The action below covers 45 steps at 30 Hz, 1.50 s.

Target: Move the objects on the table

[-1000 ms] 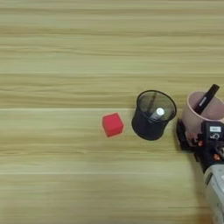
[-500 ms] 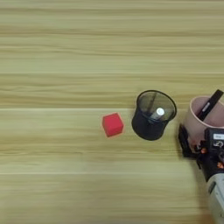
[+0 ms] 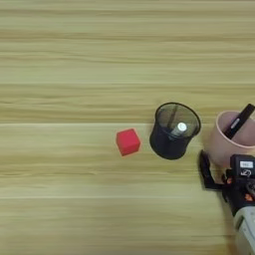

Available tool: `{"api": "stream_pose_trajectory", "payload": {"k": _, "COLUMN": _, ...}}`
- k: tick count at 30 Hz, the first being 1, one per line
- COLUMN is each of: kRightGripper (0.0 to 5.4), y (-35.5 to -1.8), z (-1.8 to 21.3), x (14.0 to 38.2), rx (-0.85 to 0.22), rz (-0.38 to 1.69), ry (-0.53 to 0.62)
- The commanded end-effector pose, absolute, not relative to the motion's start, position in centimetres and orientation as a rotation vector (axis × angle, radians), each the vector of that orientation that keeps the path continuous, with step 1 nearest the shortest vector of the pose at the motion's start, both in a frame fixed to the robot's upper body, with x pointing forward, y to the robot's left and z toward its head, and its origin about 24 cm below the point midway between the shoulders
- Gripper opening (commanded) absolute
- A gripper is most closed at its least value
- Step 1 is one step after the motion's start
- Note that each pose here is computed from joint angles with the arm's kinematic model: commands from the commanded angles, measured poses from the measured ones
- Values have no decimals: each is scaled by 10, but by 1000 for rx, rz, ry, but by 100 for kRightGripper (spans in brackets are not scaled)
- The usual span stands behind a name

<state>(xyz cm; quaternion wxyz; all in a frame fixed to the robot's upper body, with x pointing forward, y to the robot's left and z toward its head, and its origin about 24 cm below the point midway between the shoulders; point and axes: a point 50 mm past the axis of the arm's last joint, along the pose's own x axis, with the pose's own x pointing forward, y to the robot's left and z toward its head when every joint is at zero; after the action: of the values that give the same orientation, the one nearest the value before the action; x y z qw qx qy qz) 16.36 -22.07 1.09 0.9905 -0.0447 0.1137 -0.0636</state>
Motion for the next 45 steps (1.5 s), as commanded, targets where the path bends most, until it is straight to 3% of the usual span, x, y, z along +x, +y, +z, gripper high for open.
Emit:
{"api": "stream_pose_trajectory", "payload": {"k": 1, "kRightGripper": 523, "y": -222, "z": 19, "x": 167, "rx": -110, "rz": -127, "ry": 187}}
{"api": "stream_pose_trajectory", "payload": {"k": 45, "kRightGripper": 535, "y": -232, "z": 43, "x": 143, "rx": -93, "rz": -134, "ry": 228}}
